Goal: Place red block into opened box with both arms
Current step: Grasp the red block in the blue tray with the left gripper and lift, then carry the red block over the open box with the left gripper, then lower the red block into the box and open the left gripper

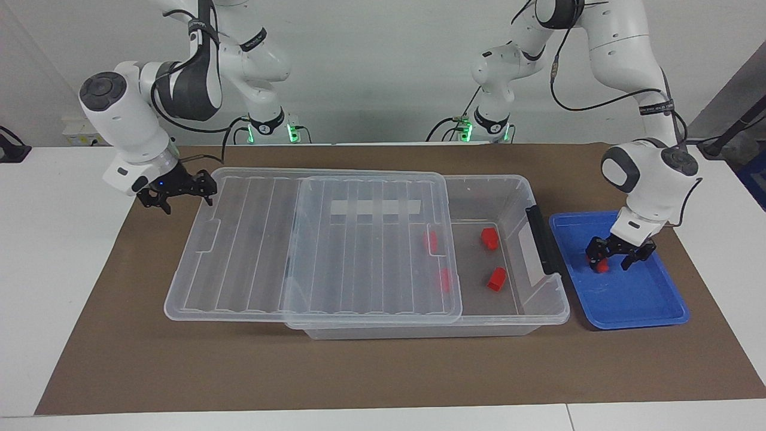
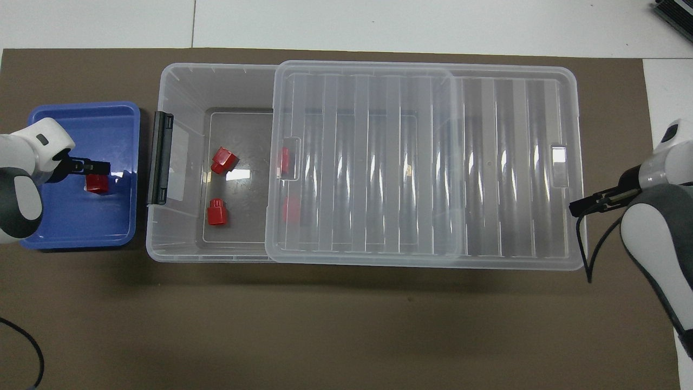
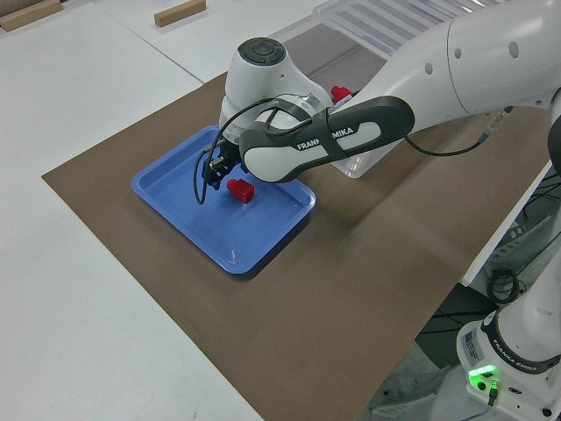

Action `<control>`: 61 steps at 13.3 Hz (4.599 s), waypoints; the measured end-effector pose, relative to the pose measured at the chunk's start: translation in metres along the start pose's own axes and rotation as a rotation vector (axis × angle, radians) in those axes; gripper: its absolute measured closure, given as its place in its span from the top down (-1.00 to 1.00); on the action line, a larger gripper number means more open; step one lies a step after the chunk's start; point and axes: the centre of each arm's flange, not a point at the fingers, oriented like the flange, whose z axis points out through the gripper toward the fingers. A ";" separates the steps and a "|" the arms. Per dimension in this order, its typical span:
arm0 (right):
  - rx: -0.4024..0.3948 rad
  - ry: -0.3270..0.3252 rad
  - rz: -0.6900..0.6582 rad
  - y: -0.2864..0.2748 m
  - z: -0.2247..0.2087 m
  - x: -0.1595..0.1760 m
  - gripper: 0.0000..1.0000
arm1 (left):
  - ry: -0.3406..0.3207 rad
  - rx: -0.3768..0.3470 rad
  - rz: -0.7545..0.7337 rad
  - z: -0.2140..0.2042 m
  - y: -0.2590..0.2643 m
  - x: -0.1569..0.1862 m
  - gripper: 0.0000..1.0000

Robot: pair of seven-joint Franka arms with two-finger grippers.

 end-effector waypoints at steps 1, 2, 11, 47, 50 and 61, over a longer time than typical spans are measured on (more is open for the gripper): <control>-0.004 -0.001 -0.003 0.003 0.000 -0.001 1.00 | 0.000 0.000 0.000 0.006 0.002 -0.005 0.73; -0.008 -0.003 -0.006 0.006 0.000 -0.002 1.00 | -0.002 -0.001 0.000 0.009 0.003 -0.008 0.73; -0.015 -0.004 -0.004 0.008 -0.017 -0.010 1.00 | -0.025 -0.004 -0.009 0.011 -0.001 -0.015 -0.30; -0.013 0.063 0.426 -0.089 -0.171 0.011 1.00 | -0.096 -0.070 -0.388 -0.126 0.330 0.007 -0.30; 0.009 0.050 0.416 -0.089 -0.169 0.010 1.00 | -0.099 -0.037 -0.356 -0.102 0.331 0.004 -0.30; 0.009 0.032 0.426 -0.080 -0.163 0.008 1.00 | -0.100 -0.030 -0.316 -0.027 0.340 0.005 -0.30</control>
